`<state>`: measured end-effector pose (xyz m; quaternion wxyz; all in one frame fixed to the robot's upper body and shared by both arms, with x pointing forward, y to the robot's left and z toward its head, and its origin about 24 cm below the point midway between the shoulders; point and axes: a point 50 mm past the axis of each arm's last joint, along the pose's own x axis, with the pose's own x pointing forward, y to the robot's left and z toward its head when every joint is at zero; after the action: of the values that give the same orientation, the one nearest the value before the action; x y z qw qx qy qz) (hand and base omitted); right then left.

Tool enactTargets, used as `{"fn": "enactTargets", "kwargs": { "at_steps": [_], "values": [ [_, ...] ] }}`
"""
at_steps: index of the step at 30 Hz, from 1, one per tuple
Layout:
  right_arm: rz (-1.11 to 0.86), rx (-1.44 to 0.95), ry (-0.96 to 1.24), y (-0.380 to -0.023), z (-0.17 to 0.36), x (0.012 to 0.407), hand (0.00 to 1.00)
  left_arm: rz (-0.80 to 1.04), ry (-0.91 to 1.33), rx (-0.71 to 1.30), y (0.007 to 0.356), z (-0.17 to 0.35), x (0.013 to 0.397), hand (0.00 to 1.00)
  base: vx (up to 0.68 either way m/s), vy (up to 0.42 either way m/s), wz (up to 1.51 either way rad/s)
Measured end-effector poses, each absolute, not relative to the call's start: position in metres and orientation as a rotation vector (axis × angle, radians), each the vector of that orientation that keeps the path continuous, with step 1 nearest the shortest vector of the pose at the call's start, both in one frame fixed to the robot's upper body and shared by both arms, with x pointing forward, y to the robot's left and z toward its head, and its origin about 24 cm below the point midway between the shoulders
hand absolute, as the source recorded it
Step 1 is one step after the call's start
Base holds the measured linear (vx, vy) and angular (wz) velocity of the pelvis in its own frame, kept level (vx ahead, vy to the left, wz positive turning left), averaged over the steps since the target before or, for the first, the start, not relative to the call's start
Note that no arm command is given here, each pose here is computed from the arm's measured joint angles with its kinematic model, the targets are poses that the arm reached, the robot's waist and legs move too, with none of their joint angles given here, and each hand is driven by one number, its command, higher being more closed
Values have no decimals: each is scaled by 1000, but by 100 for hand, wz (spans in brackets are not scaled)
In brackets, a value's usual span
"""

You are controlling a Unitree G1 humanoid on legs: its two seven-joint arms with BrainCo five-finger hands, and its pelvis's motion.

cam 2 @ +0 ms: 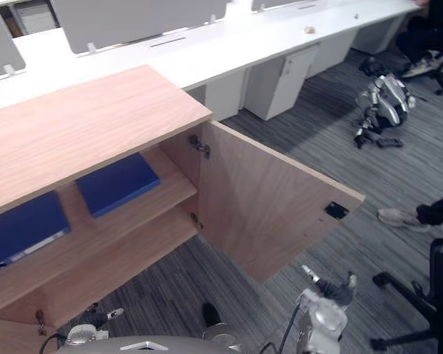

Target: Walk over to the cabinet, pick up the folder, carry it to the office cabinet, place the folder inside the office cabinet, then close the office cabinet door

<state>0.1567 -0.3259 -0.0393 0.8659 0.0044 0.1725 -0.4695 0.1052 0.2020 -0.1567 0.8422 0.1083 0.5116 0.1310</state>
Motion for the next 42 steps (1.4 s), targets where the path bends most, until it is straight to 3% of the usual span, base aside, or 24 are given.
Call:
{"fn": "enactTargets", "kwargs": {
  "at_steps": [6,15,32,42],
  "values": [
    [-958,-63,156,-355,15,204,0,238,1055,246,199,-155,112,0,-17,-38,-12],
    [-847,-204,83,-375,54,235,0,188,1070,257,195,-158,102,0,-49,-57,1],
    [-622,-346,115,-341,48,258,0,120,1091,302,190,-161,94,0,-43,-52,3],
    [-476,-246,147,-268,8,207,0,104,1101,323,189,-162,95,0,-61,-65,-7]
  ]
}}
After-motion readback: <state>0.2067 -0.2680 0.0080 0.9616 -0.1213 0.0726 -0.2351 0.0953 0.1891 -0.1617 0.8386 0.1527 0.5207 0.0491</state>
